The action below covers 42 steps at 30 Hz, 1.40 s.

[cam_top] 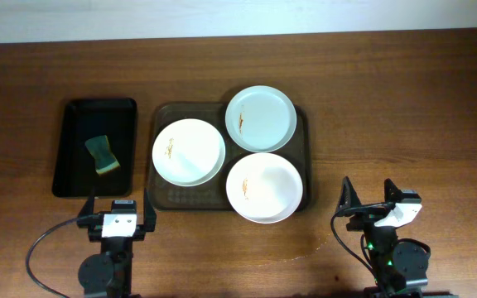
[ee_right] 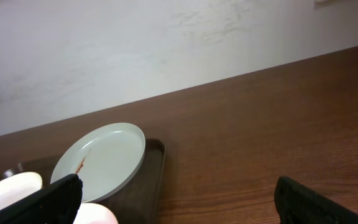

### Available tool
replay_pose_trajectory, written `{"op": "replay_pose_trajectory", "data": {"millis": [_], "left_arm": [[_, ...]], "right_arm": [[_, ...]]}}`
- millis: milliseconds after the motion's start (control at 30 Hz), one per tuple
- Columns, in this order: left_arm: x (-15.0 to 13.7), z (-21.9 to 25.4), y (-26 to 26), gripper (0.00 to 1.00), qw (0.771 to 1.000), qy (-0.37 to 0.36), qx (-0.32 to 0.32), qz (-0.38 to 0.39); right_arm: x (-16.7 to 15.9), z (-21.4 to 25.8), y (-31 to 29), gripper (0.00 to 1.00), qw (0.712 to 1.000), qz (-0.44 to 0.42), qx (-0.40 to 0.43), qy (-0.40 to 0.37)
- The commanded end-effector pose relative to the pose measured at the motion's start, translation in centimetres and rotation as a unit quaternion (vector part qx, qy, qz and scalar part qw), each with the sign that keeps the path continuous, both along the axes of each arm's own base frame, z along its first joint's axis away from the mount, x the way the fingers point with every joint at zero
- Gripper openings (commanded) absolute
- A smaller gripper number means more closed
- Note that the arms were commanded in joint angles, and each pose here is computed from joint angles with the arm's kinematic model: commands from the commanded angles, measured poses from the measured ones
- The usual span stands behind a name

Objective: Clean dirty plates on tray and stack at the side
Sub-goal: 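Raise both arms from rest toward the plates and the sponge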

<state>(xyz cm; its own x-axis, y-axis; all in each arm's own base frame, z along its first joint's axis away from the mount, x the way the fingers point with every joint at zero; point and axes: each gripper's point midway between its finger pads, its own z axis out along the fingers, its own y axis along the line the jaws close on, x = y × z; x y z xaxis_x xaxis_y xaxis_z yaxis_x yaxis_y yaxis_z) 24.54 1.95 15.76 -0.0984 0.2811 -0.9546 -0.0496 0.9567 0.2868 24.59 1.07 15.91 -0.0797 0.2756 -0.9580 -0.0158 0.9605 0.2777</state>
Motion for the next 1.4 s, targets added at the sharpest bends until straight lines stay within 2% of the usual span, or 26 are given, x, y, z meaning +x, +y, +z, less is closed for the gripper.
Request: {"op": "replay_pose_trajectory", "data": {"millis": [0,1367], "left_arm": [[-0.05,-0.12,0.2,0.99,1.0,0.0,0.007,0.005],[0.0,0.79,0.33,0.99,1.0,-0.018,0.01,0.008]], "right_arm": [[0.02,-0.37,-0.38,0.98,1.0,-0.009,-0.002,0.004],[0.03,-0.28,-0.83,0.98,1.0,-0.023,-0.003,0.002]]}}
